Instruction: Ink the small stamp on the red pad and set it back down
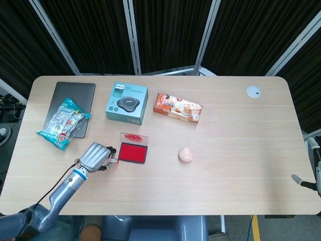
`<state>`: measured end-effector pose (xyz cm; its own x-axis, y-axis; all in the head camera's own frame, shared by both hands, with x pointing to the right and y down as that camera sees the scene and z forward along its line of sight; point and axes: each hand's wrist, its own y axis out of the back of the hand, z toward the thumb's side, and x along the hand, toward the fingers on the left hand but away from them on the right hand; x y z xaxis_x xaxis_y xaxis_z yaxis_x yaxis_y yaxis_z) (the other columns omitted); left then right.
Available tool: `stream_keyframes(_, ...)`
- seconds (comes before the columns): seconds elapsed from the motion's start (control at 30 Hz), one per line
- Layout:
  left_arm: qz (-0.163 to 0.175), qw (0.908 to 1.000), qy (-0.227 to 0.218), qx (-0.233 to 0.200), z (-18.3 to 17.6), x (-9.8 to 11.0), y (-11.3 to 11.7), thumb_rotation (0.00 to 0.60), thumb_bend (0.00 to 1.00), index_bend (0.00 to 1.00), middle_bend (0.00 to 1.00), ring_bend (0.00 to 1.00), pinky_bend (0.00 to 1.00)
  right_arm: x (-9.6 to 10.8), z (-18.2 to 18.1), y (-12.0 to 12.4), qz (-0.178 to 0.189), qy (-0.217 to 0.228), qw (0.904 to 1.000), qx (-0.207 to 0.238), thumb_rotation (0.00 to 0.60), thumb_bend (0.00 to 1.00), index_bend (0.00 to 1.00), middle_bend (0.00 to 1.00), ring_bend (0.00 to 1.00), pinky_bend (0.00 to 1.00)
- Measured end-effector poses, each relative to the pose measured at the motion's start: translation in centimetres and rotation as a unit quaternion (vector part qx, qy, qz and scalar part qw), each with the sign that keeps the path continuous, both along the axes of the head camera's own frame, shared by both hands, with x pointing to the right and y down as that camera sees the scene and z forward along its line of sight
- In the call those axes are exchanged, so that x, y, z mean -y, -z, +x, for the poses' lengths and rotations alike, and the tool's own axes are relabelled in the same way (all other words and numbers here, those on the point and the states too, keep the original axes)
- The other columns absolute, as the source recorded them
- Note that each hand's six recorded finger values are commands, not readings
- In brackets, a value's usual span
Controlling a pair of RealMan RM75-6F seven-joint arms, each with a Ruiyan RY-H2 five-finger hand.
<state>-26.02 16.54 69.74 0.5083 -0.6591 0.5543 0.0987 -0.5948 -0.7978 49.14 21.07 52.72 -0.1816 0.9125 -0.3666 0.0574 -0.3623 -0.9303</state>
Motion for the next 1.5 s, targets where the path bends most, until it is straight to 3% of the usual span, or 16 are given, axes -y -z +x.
stream_keyframes(0.2, -0.018, 0.9994, 0.021, -0.018, 1.8, 2.5, 0.9, 0.6, 0.38, 0.57, 0.55, 0.79, 0.94, 0.1, 0.2, -0.1, -0.002, -0.005, 1.0, -0.001, 0.6, 0.0, 0.0, 0.0, 0.0, 0.0)
stream_keyframes(0.43, -0.06, 0.9976, 0.035, -0.005, 4.1, 4.2, -0.5, 0.6, 0.38, 0.57, 0.55, 0.78, 0.94, 0.2, 0.7, -0.1, -0.001, -0.013, 0.9999, -0.006, 0.6, 0.0, 0.0, 0.0, 0.0, 0.0)
stream_keyframes(0.63, -0.085, 0.9958, 0.034, 0.006, 6.3, 4.6, -2.0, 0.6, 0.38, 0.58, 0.55, 0.78, 0.94, 0.2, 1.3, -0.3, -0.005, -0.021, 0.9997, -0.015, 0.6, 0.0, 0.0, 0.0, 0.0, 0.0)
stream_keyframes(1.5, -0.094, 0.9946, 0.009, 0.044, 8.4, 4.3, -4.1, 0.6, 0.39, 0.59, 0.56, 0.78, 0.94, 0.2, 1.3, -0.2, 0.0, -0.017, 0.9997, -0.019, 0.6, 0.0, 0.0, 0.0, 0.0, 0.0)
